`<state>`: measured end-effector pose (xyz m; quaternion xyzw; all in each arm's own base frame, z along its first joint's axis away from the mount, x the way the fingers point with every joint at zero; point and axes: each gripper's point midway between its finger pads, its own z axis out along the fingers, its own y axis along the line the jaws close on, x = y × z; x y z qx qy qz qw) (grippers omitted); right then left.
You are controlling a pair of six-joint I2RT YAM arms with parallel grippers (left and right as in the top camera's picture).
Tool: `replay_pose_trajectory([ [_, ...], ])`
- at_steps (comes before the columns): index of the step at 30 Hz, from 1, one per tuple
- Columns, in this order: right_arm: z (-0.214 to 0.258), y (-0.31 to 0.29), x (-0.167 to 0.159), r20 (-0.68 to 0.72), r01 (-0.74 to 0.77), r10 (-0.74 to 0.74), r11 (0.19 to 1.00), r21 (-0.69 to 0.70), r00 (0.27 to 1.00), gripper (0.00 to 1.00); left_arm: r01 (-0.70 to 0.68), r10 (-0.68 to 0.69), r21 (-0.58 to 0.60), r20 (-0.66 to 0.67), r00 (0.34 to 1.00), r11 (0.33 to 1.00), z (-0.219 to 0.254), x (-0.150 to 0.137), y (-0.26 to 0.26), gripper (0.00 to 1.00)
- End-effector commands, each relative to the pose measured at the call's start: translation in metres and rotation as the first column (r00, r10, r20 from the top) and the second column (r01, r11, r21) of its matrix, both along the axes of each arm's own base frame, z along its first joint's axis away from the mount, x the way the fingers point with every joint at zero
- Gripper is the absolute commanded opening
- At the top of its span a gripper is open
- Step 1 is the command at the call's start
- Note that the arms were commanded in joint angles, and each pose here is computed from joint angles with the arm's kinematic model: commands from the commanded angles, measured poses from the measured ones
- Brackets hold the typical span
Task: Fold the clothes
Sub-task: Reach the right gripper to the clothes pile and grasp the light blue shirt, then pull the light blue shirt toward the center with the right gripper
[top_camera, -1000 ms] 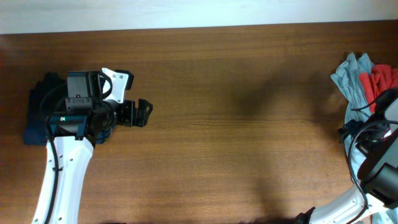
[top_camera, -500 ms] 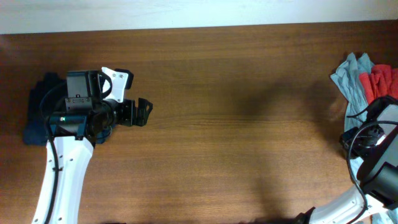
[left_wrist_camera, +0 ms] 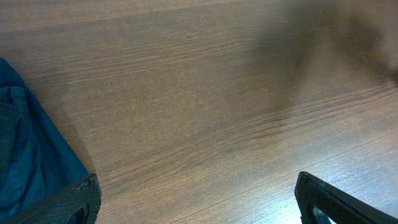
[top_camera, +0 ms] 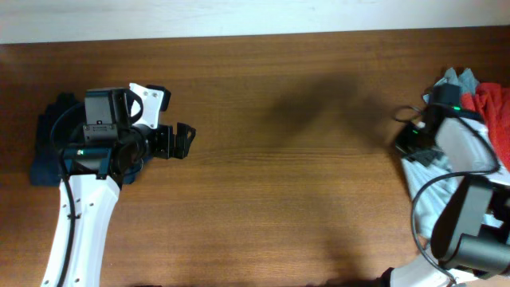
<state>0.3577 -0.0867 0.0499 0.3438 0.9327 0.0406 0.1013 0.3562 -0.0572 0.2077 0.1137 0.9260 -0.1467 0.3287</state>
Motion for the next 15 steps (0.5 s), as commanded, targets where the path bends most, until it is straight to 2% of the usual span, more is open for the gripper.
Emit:
replay_pose_trajectory([
  [1, 0.019, 0.087, 0.041, 0.174, -0.178, 0.155, 0.976, 0.122, 0.972, 0.04, -0.005, 0.005, -0.013, 0.022, 1.0, 1.0, 0.009, 0.003, 0.0, 0.99],
  [3, 0.034, 0.141, 0.07, 0.311, -0.296, 0.251, 0.949, 0.108, 0.917, 0.04, -0.005, 0.005, -0.014, 0.013, 1.0, 1.0, 0.008, 0.002, 0.0, 0.99],
  [6, 0.056, 0.193, 0.094, 0.458, -0.412, 0.34, 0.909, 0.064, 0.821, 0.05, -0.005, 0.005, -0.014, 0.007, 1.0, 1.0, 0.007, 0.001, 0.0, 0.99],
  [7, 0.066, 0.213, 0.102, 0.511, -0.445, 0.367, 0.895, 0.033, 0.777, 0.22, -0.005, 0.005, -0.014, 0.007, 1.0, 1.0, 0.007, 0.001, 0.0, 0.99],
  [8, 0.069, 0.217, 0.103, 0.52, -0.45, 0.373, 0.893, 0.024, 0.768, 0.34, -0.005, 0.005, -0.014, 0.007, 1.0, 1.0, 0.007, 0.001, 0.0, 0.99],
  [9, 0.072, 0.219, 0.104, 0.521, -0.451, 0.377, 0.892, 0.017, 0.766, 0.56, -0.004, 0.004, -0.015, 0.004, 1.0, 1.0, 0.007, 0.0, 0.0, 0.99],
  [10, 0.072, 0.215, 0.103, 0.506, -0.443, 0.376, 0.897, 0.013, 0.776, 0.64, -0.005, 0.005, -0.014, -0.002, 1.0, 1.0, 0.006, -0.001, 0.0, 0.99],
  [12, 0.067, 0.199, 0.095, 0.446, -0.457, 0.414, 0.889, -0.012, 0.794, 0.67, -0.005, 0.005, -0.014, -0.022, 1.0, 1.0, 0.003, -0.005, 0.0, 0.99],
  [15, 0.054, 0.17, 0.069, 0.3, -0.523, 0.507, 0.852, -0.03, 0.808, 0.66, -0.005, 0.004, -0.014, -0.045, 0.999, 1.0, 0.0, -0.009, 0.0, 0.99],
])
